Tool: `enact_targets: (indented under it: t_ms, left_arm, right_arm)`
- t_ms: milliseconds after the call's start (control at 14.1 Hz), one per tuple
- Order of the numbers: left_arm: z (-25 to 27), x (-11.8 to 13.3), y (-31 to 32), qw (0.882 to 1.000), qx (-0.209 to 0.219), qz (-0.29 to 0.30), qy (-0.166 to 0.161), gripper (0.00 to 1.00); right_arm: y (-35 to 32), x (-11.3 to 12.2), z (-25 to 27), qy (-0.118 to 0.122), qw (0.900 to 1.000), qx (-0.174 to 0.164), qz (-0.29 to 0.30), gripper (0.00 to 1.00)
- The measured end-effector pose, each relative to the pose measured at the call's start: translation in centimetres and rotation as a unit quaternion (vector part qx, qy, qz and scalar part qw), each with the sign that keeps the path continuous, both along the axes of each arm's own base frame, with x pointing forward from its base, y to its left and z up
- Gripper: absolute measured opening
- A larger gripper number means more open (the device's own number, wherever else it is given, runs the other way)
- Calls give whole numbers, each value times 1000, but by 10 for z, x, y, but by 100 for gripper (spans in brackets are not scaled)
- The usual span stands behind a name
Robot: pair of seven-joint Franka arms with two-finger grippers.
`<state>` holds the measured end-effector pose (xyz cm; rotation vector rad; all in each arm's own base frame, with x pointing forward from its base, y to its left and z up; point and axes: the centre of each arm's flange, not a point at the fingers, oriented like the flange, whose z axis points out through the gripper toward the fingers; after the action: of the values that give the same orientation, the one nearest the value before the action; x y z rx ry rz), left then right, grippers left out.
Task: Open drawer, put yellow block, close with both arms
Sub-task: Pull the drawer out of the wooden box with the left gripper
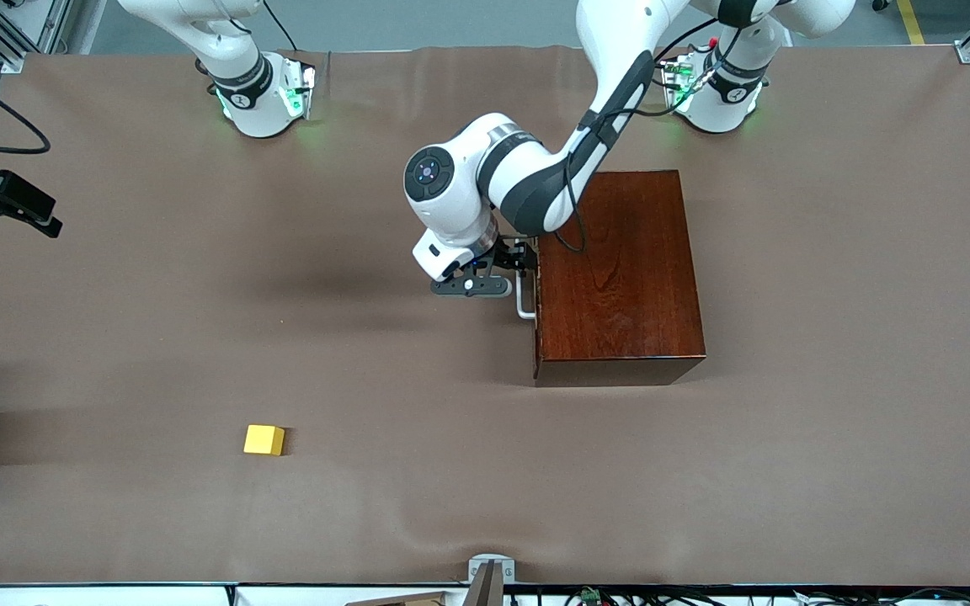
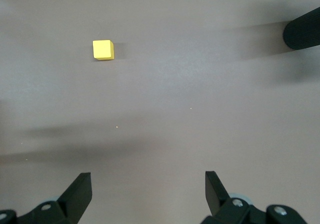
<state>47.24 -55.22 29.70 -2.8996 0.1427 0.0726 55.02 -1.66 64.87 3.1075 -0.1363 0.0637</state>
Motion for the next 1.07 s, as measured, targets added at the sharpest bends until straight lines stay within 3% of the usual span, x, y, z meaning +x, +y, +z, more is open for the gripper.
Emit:
enact_targets:
  t_ms: [498,1067]
  left_arm:
    - [-4,-2,-4,998,-1,52,-18,100]
    - [1,1,-15,995,-36,83,-49,100]
  right_arm:
    - [-1,0,0,0,1000,0,-1,100]
    - [0,-1,-3,9,1000,0,0,100]
